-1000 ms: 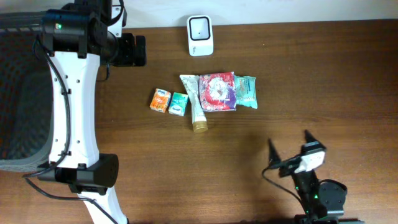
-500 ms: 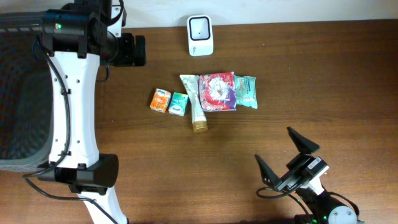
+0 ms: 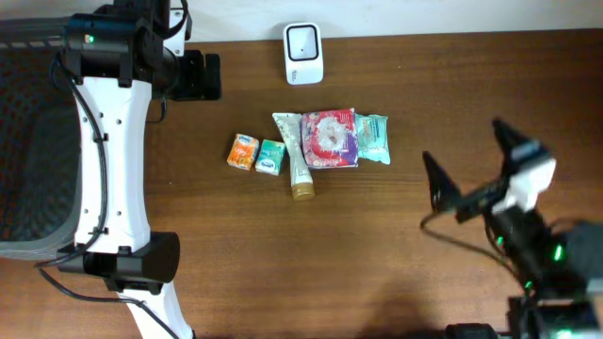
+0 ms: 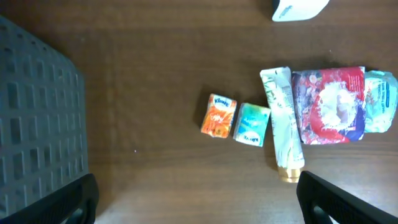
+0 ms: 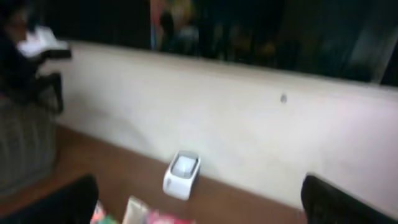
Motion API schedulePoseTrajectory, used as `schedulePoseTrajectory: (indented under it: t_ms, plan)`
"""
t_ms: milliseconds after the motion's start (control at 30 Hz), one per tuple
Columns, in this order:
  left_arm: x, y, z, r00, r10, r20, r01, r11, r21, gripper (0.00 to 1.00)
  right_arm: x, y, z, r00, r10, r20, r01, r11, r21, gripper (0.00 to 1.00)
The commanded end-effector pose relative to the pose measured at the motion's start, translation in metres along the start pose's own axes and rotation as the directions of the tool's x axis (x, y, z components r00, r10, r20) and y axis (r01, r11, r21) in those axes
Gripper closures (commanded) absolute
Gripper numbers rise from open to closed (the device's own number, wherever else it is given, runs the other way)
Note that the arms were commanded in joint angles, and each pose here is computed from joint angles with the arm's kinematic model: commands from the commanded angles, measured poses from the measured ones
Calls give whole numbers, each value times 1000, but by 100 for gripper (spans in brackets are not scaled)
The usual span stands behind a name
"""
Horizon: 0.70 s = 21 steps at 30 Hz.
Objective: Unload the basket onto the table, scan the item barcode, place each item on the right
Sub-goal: 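Move the right gripper from rest toward the green wipes pack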
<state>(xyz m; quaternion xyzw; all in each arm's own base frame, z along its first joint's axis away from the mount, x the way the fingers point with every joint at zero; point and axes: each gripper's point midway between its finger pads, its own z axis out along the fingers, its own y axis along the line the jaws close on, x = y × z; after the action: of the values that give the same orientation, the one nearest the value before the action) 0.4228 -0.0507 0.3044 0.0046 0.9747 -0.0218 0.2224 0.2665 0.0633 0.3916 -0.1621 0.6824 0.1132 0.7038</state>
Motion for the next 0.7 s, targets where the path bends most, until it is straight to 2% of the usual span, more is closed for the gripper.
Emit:
schedulePoseTrajectory:
  t_ms: [0, 67, 133, 167, 233, 367, 433, 500, 600, 667]
  plan:
    - [1, 2, 1, 1000, -9, -4, 9, 1000, -8, 1, -16, -13, 20, 988, 55, -146, -55, 998, 7, 1]
    - [1, 2, 1, 1000, -9, -4, 9, 1000, -8, 1, -2, -14, 33, 940, 130, -317, -139, 990, -7, 1]
    - [1, 2, 1, 1000, -9, -4, 9, 1000, -8, 1, 13, 1, 44, 884, 185, -430, -247, 964, -94, 1]
    - [1, 2, 1, 1000, -9, -4, 9, 1000, -8, 1, 24, 21, 50, 849, 213, -484, -344, 917, -201, 1]
    - [1, 2, 1, 1000, -9, -4, 9, 1000, -8, 1, 46, 37, 58, 774, 257, -578, -477, 837, -267, 1]
    - [1, 2, 1, 1000, -9, -4, 9, 1000, -8, 1, 89, 32, 77, 650, 313, -692, -580, 793, -186, 1]
    - [1, 2, 1, 1000, -9, -4, 9, 1000, -8, 1, 121, 23, 83, 510, 405, -759, -645, 763, -26, 1]
    - [1, 2, 1, 1000, -9, -4, 9, 1000, -8, 1, 148, 10, 82, 411, 463, -785, -622, 772, 129, 2]
    - [1, 2, 1, 1000, -9, -4, 9, 1000, -8, 1, 154, -9, 69, 353, 476, -805, -522, 815, 253, 2]
    - [1, 2, 1, 1000, -9, -4, 9, 1000, -8, 1, 137, -18, 66, 376, 475, -796, -478, 835, 273, 2]
